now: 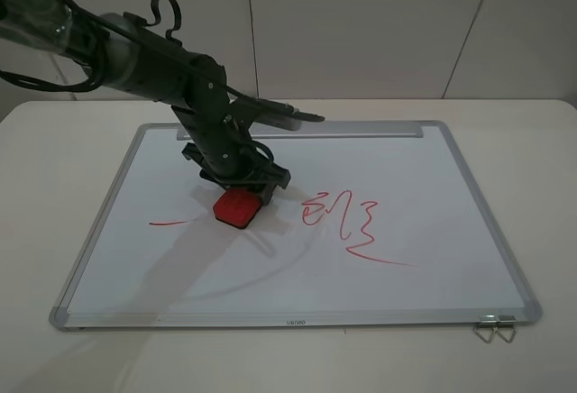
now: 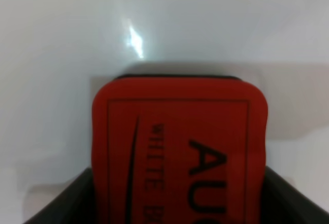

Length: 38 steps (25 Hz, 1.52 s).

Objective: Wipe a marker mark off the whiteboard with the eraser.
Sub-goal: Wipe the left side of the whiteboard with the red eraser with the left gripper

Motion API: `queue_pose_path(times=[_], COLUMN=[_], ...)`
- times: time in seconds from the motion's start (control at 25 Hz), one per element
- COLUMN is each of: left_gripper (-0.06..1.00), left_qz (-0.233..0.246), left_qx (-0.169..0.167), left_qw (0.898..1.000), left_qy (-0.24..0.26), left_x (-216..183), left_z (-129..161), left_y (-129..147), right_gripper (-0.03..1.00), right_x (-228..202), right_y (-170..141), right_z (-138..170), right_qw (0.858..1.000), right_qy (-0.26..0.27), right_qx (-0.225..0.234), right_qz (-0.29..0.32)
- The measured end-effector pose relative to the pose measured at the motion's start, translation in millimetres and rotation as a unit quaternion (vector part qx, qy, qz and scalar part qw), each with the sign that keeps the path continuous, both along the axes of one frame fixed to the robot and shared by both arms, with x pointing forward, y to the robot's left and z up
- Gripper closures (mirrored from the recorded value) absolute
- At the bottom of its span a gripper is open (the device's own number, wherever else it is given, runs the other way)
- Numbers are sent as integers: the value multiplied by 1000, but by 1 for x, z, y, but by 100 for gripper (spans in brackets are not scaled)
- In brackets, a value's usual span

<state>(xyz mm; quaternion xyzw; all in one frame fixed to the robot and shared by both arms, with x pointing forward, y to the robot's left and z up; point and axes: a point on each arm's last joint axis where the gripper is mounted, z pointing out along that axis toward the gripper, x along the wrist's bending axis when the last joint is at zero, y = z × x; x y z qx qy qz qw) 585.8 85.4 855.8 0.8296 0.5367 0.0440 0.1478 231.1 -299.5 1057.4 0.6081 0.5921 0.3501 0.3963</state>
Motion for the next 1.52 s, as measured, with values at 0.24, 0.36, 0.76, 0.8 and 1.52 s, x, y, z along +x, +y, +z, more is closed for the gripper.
queue_pose_path(times=[0.24,0.36,0.76,0.8,1.52], left_gripper=[37,37,37,37,37], left_qz=[38,72,48,34,-104], left_qx=[31,35,37,37,9], left_qw=[999,997,998,999,994], left_qy=[-4,3,2,1,-8], left_x=[-1,-4,-15,-19,-81], left_z=[-2,-1,0,0,0], left_y=[64,90,75,65,-32], right_gripper=[26,26,26,26,26], right_x=[0,0,0,0,0], right_y=[0,0,0,0,0], right_z=[0,0,0,0,0], right_qw=[1000,1000,1000,1000,1000], right_qy=[0,0,0,0,0], right_qx=[0,0,0,0,0], right_qz=[0,0,0,0,0])
